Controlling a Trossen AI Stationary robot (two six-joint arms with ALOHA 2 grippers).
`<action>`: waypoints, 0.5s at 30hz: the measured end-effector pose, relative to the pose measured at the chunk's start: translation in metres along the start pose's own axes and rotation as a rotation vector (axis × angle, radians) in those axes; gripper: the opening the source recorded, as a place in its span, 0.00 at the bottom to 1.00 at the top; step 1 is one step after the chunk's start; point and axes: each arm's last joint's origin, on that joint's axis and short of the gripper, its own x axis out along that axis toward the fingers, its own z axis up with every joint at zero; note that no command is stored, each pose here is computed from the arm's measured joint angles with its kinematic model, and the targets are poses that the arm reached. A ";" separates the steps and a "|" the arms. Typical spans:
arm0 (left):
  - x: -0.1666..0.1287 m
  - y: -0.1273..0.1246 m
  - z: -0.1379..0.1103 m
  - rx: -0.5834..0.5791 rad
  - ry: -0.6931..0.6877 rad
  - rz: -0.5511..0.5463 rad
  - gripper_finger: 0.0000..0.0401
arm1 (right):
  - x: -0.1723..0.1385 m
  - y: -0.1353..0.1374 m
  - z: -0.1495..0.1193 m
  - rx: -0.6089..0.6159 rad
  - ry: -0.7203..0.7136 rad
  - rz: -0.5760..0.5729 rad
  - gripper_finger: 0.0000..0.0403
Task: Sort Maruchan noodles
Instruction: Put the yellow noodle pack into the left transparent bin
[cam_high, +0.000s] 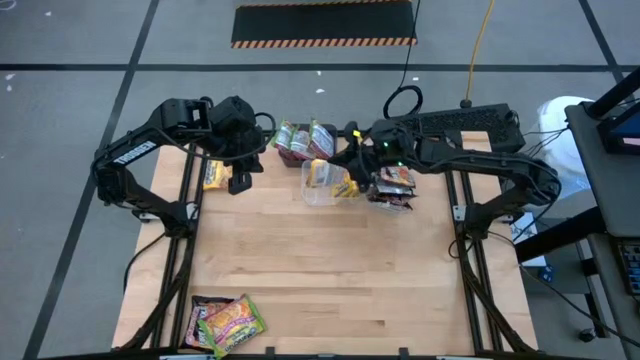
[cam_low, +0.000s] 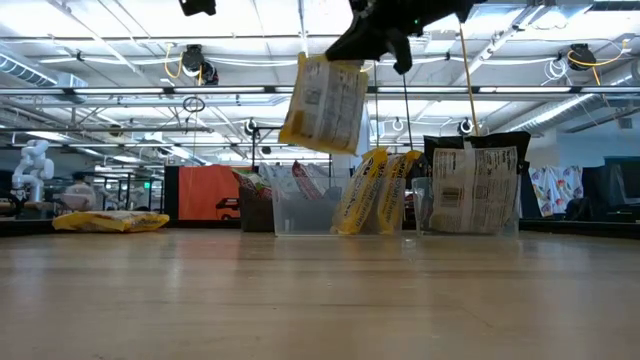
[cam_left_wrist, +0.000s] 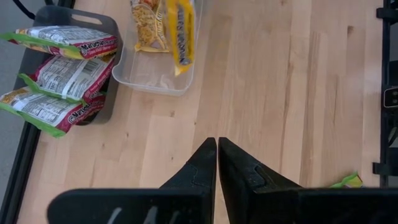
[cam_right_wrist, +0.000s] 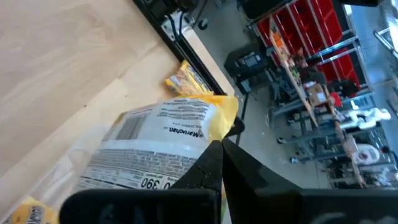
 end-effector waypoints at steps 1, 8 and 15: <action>0.000 0.000 0.000 0.000 0.000 0.000 0.05 | 0.002 0.000 -0.003 0.003 -0.012 0.008 0.00; 0.000 0.000 0.000 0.003 0.000 0.000 0.05 | 0.020 -0.002 -0.023 0.019 -0.051 0.039 0.00; 0.000 0.000 0.000 0.007 0.001 0.001 0.05 | 0.029 -0.003 -0.047 0.054 -0.092 0.098 0.00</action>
